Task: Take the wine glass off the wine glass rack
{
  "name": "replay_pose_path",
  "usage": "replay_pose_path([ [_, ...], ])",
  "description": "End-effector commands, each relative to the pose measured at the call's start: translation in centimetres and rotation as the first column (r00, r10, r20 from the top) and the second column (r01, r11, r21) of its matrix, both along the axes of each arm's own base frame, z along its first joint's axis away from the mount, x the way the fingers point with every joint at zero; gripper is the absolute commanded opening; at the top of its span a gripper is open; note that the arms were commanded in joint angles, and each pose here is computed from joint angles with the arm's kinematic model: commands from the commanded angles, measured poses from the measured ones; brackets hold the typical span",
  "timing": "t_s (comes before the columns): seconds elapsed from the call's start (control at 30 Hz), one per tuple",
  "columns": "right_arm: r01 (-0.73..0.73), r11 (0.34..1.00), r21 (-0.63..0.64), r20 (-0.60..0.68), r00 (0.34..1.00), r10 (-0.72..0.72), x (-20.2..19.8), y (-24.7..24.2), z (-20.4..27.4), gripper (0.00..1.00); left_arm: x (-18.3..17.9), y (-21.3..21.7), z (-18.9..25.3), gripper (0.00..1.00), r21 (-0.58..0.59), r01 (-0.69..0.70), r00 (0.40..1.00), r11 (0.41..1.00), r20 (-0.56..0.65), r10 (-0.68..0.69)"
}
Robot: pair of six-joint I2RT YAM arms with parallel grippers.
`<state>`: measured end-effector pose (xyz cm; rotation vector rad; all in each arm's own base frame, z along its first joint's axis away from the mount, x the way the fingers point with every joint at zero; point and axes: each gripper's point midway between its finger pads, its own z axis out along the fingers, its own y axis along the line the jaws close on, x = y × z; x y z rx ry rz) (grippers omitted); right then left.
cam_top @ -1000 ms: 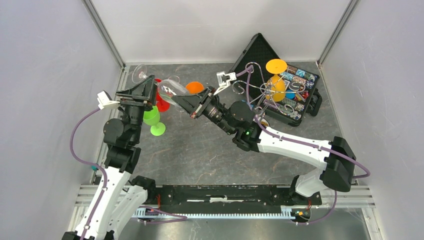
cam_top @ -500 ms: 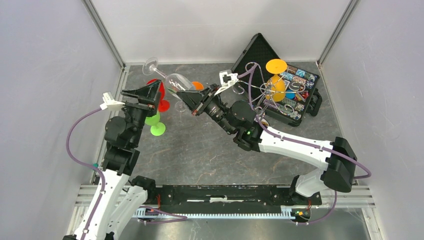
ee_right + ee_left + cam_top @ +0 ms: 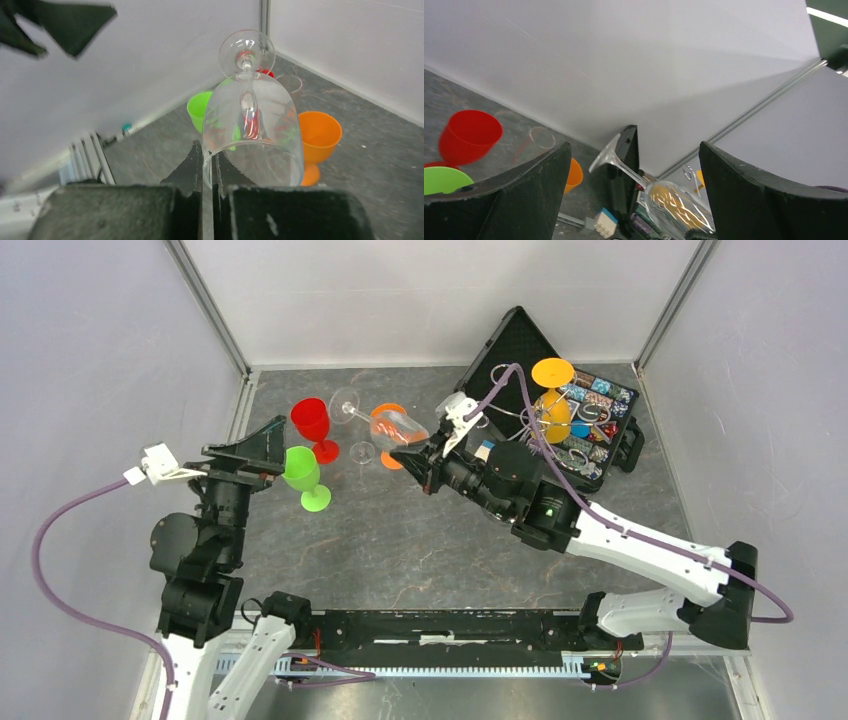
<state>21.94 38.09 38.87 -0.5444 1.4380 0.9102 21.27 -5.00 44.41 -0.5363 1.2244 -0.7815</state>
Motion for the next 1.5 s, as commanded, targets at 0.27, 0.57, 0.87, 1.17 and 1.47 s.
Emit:
replay_pose_path([
  [0.27,-0.186,0.820,-0.541,0.106,0.952,0.286,-4.2,-0.6,-3.9,0.00,-0.1,2.8,-0.8,1.00,0.202,-0.154,0.985,0.967,-0.047,0.167],
  [0.57,-0.165,0.567,-0.807,-0.006,0.962,0.271,-2.3,1.2,-10.7,0.00,1.2,4.2,-3.3,1.00,0.271,-0.208,0.946,0.940,-0.189,0.264],
  [0.87,-0.237,0.364,-0.901,-0.133,0.948,0.288,-1.0,3.7,-15.5,0.00,1.2,5.7,-4.1,1.00,0.288,-0.282,0.914,0.915,-0.209,0.347],
  [1.17,-0.325,0.265,-0.908,-0.233,0.916,0.327,-0.6,3.9,-18.6,0.00,-0.2,7.6,-3.7,1.00,0.279,-0.372,0.888,0.885,-0.171,0.427],
  [1.47,-0.357,0.225,-0.907,-0.265,0.896,0.356,-0.4,4.4,-19.8,0.01,-0.9,8.1,-3.3,1.00,0.249,-0.400,0.887,0.882,-0.138,0.441],
])
